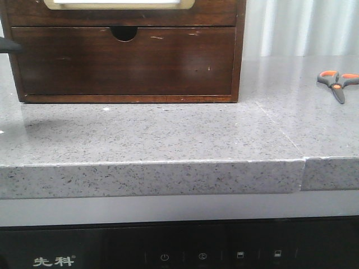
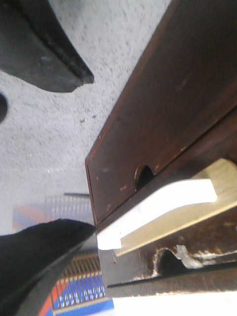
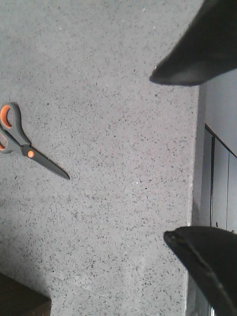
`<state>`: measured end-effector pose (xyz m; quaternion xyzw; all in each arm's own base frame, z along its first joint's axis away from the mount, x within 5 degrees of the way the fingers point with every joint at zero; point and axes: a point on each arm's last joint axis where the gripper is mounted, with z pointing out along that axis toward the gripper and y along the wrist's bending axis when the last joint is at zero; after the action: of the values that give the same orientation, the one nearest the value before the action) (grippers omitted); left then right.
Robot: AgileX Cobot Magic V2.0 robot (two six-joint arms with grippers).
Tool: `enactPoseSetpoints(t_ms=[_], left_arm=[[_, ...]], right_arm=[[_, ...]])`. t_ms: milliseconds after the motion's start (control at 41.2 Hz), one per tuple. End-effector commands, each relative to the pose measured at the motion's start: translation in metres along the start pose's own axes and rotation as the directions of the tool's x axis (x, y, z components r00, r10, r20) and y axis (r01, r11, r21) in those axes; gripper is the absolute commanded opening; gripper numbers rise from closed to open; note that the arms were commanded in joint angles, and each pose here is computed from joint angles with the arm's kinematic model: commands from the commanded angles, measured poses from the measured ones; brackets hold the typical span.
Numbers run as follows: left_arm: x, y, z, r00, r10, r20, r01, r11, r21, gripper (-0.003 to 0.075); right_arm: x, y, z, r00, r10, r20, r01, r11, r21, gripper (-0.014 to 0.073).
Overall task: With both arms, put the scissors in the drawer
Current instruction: 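Grasp the white drawer handle with the left gripper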
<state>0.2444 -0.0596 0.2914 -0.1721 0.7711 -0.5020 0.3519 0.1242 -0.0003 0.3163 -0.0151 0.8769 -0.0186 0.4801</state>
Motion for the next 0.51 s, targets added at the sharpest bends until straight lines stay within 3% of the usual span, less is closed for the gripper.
enactPoseSetpoints(t_ms=[0, 486], left_arm=[[-0.008, -0.015, 0.004, 1.0, -0.025, 0.017, 0.022, 0.989, 0.149, 0.0525], [-0.045, -0.031, 0.038, 0.999, 0.02, -0.032, -0.011, 0.969, 0.249, 0.0525]], right_arm=[[-0.013, -0.001, -0.004, 0.996, -0.02, 0.086, 0.019, 1.0, 0.011, 0.0601], [-0.013, -0.001, -0.004, 0.996, -0.02, 0.086, 0.019, 1.0, 0.011, 0.0601]])
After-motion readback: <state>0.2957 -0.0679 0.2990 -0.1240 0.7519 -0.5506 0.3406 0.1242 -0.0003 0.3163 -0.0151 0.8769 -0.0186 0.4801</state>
